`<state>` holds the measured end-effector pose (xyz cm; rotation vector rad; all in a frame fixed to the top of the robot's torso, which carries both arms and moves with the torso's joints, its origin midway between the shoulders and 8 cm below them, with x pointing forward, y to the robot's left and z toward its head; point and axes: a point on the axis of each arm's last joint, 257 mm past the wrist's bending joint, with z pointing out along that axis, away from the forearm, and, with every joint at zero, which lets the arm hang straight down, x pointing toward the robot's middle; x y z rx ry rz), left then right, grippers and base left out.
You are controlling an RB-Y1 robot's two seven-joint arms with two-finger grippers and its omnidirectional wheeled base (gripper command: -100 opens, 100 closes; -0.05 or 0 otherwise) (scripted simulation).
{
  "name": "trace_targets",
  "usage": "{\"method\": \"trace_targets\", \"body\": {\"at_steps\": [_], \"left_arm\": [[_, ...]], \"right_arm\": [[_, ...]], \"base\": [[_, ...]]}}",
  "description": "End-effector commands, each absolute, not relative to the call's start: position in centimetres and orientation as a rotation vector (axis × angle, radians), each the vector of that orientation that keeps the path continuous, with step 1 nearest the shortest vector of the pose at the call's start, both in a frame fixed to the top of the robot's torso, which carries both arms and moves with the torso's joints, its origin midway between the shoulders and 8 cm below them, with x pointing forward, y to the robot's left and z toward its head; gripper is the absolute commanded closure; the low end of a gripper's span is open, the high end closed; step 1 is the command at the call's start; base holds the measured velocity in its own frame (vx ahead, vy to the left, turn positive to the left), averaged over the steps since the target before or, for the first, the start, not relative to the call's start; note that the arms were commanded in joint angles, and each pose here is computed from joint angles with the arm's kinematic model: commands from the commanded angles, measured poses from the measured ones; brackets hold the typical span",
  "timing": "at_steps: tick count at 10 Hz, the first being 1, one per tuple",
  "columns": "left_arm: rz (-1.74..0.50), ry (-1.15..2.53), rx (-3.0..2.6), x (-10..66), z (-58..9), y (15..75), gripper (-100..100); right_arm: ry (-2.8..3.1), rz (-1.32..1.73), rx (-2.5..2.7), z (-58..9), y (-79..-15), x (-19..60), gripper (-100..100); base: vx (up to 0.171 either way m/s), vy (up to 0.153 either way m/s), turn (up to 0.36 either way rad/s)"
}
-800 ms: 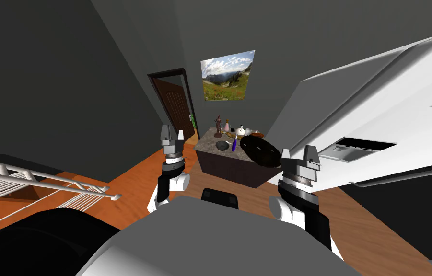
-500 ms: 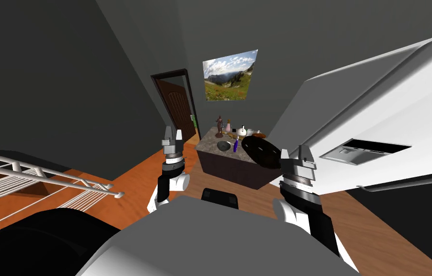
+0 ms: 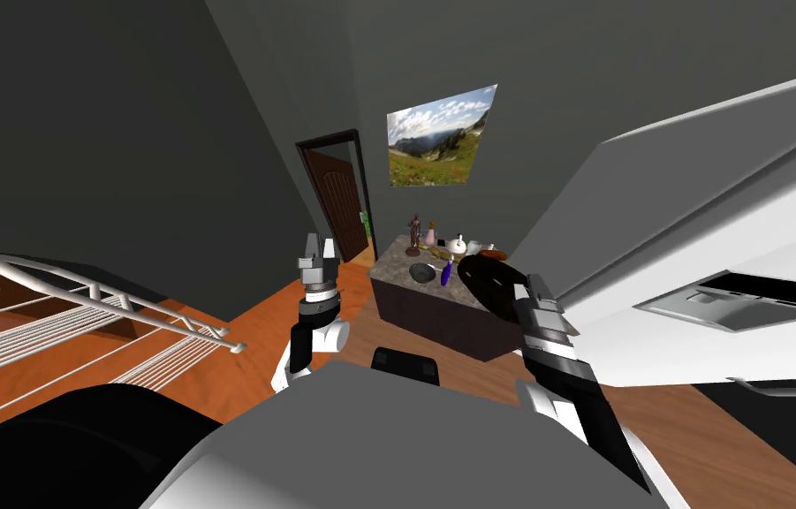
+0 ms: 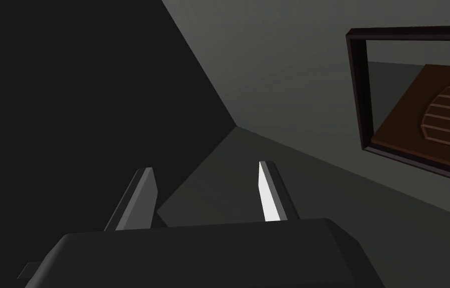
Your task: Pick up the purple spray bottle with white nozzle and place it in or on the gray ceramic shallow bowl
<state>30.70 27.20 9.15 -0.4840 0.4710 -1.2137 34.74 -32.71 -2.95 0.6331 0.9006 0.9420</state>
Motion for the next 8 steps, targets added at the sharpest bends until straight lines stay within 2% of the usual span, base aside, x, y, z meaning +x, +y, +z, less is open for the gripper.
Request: {"method": "trace_targets", "body": {"at_steps": [1,8], "left_arm": [[-1.214,0.471,-0.484,30.7,9.2,27.2,0],[-1.214,0.471,-0.484,30.7,9.2,27.2,0]], "right_arm": [[0.963,0.876,0.638,-4.5,-33.5,34.9,-100],[1.18,0.603,0.664,-10.7,-37.5,34.5,-100]], "base": [[0.06,0.078,0.117],[0.051,0.065,0.123]]}}
